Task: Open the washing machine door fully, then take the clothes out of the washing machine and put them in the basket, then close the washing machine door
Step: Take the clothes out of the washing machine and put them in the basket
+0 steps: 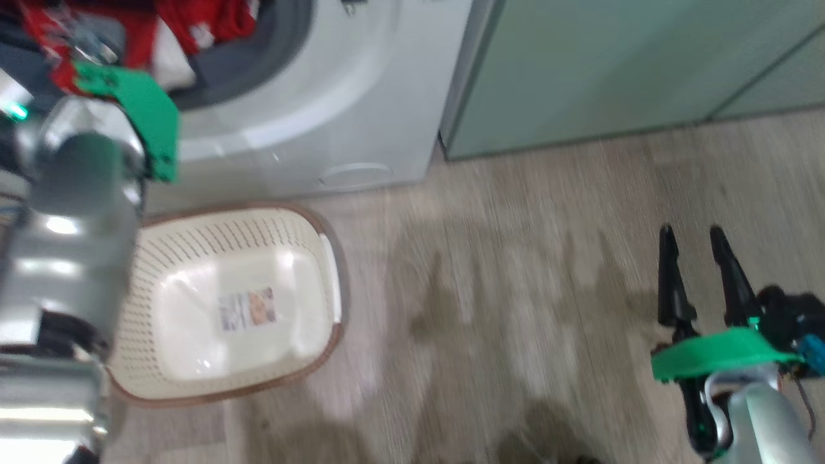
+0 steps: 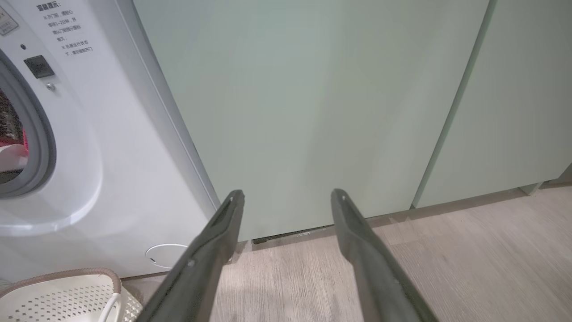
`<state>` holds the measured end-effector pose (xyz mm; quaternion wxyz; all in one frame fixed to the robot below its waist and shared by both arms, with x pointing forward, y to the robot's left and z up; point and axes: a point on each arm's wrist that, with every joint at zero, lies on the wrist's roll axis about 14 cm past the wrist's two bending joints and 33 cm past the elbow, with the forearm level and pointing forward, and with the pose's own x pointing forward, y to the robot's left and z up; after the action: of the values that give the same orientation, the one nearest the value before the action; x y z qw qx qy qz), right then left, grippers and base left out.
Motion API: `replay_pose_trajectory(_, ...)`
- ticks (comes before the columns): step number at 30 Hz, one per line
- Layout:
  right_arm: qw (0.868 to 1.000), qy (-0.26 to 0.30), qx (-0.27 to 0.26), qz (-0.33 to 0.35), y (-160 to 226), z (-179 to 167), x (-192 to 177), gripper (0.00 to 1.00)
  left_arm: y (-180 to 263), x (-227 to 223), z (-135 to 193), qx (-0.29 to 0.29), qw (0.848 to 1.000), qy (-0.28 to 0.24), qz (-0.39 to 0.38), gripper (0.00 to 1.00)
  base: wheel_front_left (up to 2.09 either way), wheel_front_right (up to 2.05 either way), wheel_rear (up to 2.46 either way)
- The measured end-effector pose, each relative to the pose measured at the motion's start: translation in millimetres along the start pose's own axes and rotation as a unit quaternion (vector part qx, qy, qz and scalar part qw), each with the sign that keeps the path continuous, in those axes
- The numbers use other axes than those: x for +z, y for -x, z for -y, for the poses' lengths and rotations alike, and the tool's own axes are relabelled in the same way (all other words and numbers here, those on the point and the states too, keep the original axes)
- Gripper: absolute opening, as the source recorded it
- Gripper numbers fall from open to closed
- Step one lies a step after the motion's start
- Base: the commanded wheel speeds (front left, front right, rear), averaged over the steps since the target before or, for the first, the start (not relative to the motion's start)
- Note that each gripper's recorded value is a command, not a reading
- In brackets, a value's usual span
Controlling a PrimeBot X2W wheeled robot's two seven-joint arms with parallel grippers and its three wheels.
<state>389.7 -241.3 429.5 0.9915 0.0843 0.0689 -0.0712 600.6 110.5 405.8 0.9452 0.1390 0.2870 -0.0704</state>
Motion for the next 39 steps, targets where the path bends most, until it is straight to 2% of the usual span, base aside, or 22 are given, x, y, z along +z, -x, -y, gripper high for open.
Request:
replay_pose_trajectory(5, 1.000, -0.004, 0.008, 0.010, 20.2, -2.4, 7.4, 1.00, 39.0, -7.8, 15.1, -0.027, 0.999, 0.021, 0.021, 0.00, 0.00, 0.00, 0.00)
replay_pose_trajectory(9, 1.000, -0.004, 0.020, 0.022, 31.6, -6.9, 14.6, 1.00, 69.3, -24.6, 33.0, -0.065, 0.996, 0.063, 0.028, 0.00, 0.00, 0.00, 0.00)
replay_pose_trajectory(15, 0.998, -0.008, 0.043, 0.035, 37.5, -20.4, 22.2, 1.00, 97.2, -52.3, 30.3, -0.074, 0.993, 0.087, 0.023, 0.00, 0.00, 0.00, 0.00)
replay_pose_trajectory(21, 0.997, -0.008, 0.061, 0.039, 42.3, -31.3, 23.9, 1.00, 122.9, -109.2, 39.8, -0.087, 0.990, 0.111, -0.014, 0.00, 0.00, 0.00, 0.00)
replay_pose_trajectory(24, 0.997, -0.003, 0.065, 0.038, 42.7, -31.4, 23.6, 1.00, 136.6, -156.2, 52.4, -0.096, 0.985, 0.128, -0.061, 0.00, 0.00, 0.00, 0.00)
replay_pose_trajectory(28, 0.998, -0.001, 0.063, 0.031, 41.1, -29.7, 19.5, 1.00, 143.2, -188.7, 66.1, -0.107, 0.979, 0.142, -0.103, 0.00, 0.00, 0.00, 0.00)
replay_pose_trajectory(35, 0.998, 0.006, 0.059, 0.016, 29.8, -25.6, 11.9, 1.00, 130.2, -195.1, 82.8, -0.128, 0.971, 0.159, -0.124, 0.00, 0.00, 0.00, 0.00)
replay_pose_trajectory(39, 0.998, 0.011, 0.054, 0.019, 15.5, -22.1, 14.8, 1.00, 113.3, -194.8, 80.1, -0.129, 0.970, 0.160, -0.131, 0.00, 0.00, 0.00, 0.00)
